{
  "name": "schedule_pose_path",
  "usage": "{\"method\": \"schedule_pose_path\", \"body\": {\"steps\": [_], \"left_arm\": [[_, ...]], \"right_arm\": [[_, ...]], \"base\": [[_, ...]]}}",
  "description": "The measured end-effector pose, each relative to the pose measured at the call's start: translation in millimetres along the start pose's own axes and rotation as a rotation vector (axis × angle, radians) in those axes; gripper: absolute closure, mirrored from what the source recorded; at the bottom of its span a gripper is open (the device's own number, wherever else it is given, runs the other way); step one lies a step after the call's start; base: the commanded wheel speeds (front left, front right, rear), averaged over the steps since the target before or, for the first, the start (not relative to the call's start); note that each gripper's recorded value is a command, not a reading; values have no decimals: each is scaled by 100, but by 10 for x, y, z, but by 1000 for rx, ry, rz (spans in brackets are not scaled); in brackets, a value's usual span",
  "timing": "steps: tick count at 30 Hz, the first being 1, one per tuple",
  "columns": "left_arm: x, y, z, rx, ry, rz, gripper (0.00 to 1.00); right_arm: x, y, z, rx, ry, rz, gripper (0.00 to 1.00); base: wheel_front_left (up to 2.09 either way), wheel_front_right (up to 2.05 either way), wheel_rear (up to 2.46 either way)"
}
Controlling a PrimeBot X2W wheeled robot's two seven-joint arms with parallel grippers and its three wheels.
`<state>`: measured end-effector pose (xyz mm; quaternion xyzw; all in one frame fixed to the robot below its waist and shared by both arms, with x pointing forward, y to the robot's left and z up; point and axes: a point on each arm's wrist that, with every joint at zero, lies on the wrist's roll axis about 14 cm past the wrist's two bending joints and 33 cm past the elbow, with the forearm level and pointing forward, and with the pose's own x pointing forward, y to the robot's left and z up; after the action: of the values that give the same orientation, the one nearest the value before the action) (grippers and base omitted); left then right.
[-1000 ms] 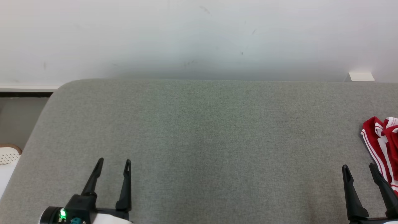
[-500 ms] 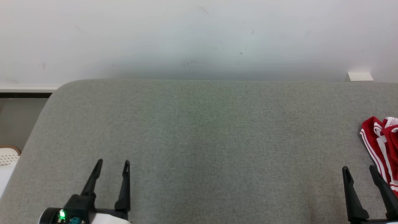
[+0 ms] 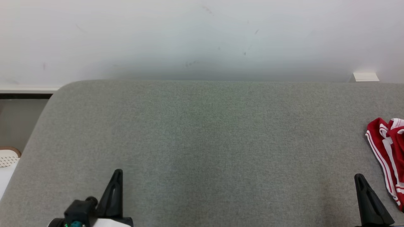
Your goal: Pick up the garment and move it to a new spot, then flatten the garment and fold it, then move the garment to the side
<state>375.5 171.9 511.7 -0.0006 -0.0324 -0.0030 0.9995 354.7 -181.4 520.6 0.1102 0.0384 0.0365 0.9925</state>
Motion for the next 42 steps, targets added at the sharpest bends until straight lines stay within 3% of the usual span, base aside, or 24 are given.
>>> {"method": "schedule_pose_path", "body": {"steps": [18, 42], "left_arm": [[13, 132, -212, -351, 128, 59, 100], [50, 187, -292, -739, 184, 97, 100]], "right_arm": [[69, 2, -87, 326, -4, 24, 100], [159, -34, -120, 658, -21, 28, 100]], "base": [[0, 0, 0], [0, 0, 0]]}}
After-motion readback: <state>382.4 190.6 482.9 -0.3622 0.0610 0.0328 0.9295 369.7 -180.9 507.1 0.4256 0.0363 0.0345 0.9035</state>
